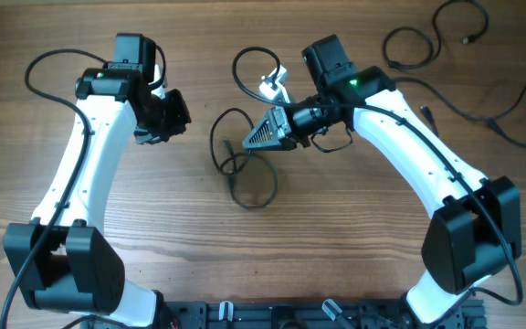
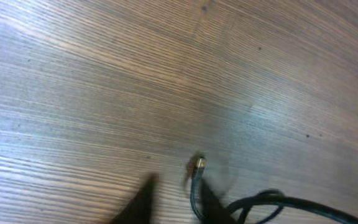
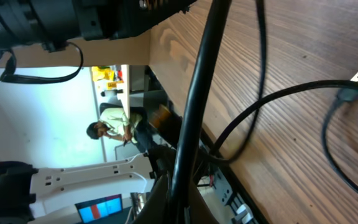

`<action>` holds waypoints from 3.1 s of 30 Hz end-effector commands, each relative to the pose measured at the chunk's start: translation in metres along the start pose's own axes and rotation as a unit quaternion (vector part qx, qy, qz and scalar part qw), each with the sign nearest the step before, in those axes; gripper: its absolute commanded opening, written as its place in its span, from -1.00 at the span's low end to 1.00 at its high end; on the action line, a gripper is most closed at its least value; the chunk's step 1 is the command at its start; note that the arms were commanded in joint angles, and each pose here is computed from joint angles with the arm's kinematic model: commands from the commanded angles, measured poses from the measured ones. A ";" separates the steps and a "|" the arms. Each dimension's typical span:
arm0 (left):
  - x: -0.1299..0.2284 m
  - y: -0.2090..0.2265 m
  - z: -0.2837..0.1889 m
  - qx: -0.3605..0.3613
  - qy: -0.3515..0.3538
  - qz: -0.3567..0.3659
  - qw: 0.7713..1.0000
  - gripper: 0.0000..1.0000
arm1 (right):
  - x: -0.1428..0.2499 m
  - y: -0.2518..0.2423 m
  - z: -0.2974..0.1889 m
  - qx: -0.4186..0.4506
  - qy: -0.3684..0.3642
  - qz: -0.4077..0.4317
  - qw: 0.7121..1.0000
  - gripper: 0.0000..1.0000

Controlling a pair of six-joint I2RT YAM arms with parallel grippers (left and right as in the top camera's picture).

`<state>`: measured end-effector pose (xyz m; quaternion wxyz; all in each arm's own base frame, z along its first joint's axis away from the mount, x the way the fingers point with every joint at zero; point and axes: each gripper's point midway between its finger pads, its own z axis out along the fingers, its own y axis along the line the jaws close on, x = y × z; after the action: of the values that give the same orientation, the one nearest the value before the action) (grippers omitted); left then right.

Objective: Untangle cables

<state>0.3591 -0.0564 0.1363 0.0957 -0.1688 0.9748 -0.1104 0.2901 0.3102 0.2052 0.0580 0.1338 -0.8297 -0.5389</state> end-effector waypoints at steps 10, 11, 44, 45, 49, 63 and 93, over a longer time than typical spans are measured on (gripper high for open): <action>0.029 -0.049 -0.006 0.161 0.058 0.164 0.972 0.47 | 0.005 0.067 -0.015 -0.159 0.033 -0.068 0.984 -0.91; 0.029 -0.049 -0.006 0.161 0.058 0.164 0.972 0.44 | 0.005 0.072 -0.016 -0.173 0.038 -0.073 0.981 -0.92; -0.027 0.073 -0.013 -0.204 -0.099 -0.079 0.971 -0.85 | -0.008 -0.188 -0.196 0.526 -0.230 0.222 0.788 -0.72; -0.027 0.073 -0.013 -0.204 -0.099 -0.079 0.971 -0.82 | -0.011 -0.188 -0.195 0.523 -0.234 0.219 0.790 -0.64; -0.021 0.059 -0.007 -0.162 -0.078 -0.081 0.980 -0.92 | -0.029 -0.153 -0.143 0.371 -0.190 0.165 0.894 -0.39; 0.015 -0.149 -0.104 0.453 0.042 0.113 0.883 -0.92 | -0.038 -0.103 -0.085 0.246 -0.137 0.072 0.957 0.86; 0.067 -0.169 -0.109 0.447 0.114 0.123 0.879 -0.92 | -0.018 -0.160 -0.082 0.424 -0.130 0.113 0.889 0.53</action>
<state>0.3356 -0.2043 0.2335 0.0660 -0.0090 0.8844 -0.4620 0.3461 0.2107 0.1163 -0.0445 0.0106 -0.9725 -0.2285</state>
